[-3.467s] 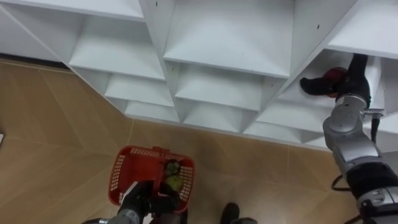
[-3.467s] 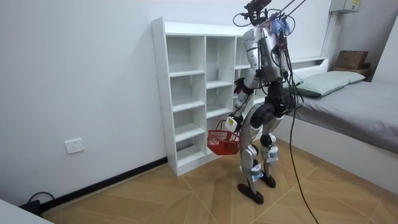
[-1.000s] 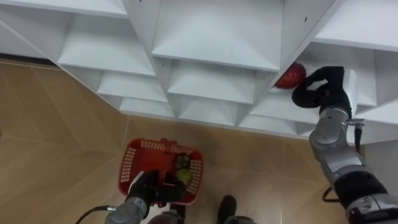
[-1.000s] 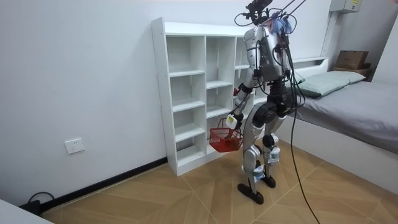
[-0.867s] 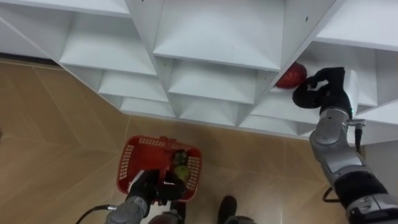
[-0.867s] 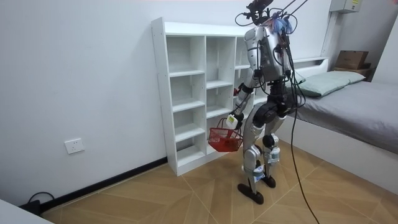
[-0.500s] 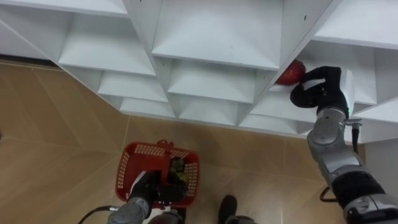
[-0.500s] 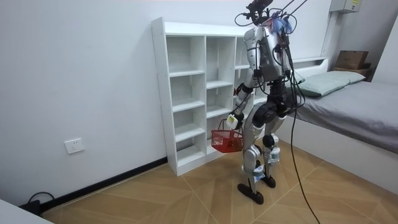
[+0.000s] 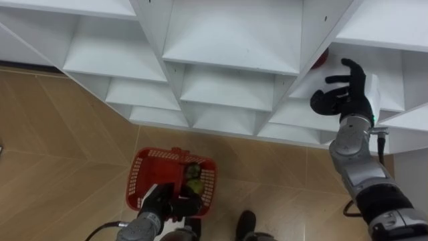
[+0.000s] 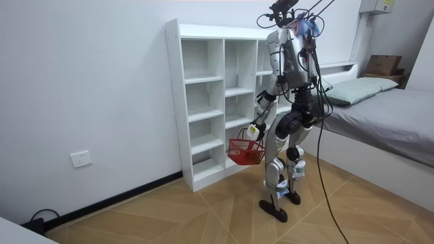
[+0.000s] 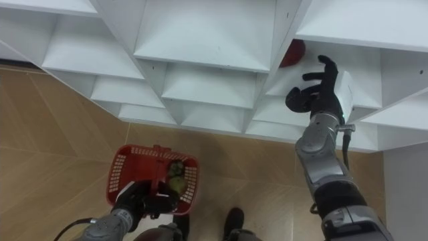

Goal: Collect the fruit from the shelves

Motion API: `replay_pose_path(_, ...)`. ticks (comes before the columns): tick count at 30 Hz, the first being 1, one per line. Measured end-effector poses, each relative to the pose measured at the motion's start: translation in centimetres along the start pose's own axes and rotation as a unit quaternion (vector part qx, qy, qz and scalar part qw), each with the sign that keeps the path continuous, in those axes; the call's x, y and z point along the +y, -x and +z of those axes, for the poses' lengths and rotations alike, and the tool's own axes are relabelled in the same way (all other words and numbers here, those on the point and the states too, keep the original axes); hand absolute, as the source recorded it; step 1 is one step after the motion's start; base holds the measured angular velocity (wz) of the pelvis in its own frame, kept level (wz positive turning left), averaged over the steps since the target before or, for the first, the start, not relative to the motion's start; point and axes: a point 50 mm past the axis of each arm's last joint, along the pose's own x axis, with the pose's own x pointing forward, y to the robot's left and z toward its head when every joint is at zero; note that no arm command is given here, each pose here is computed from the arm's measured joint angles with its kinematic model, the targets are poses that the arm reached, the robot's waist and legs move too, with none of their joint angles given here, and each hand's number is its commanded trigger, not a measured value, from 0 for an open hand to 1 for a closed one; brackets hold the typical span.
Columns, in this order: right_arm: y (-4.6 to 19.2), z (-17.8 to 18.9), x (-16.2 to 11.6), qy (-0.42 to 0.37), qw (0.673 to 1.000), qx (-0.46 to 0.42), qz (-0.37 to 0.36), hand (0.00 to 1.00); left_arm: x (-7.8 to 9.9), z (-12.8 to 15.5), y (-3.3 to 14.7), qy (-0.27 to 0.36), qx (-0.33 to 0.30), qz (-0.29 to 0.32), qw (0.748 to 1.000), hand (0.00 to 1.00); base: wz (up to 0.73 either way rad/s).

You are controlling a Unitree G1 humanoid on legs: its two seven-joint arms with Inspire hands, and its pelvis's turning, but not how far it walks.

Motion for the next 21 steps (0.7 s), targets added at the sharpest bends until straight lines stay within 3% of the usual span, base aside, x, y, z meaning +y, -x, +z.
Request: replay_pose_path(21, -0.16, 0.74, 0.16, 0.022, 0.999, -0.023, 0.010, 0.00, 0.09, -0.31, -0.11, 0.001, 0.005, -0.002, 1.000, 1.00, 0.00)
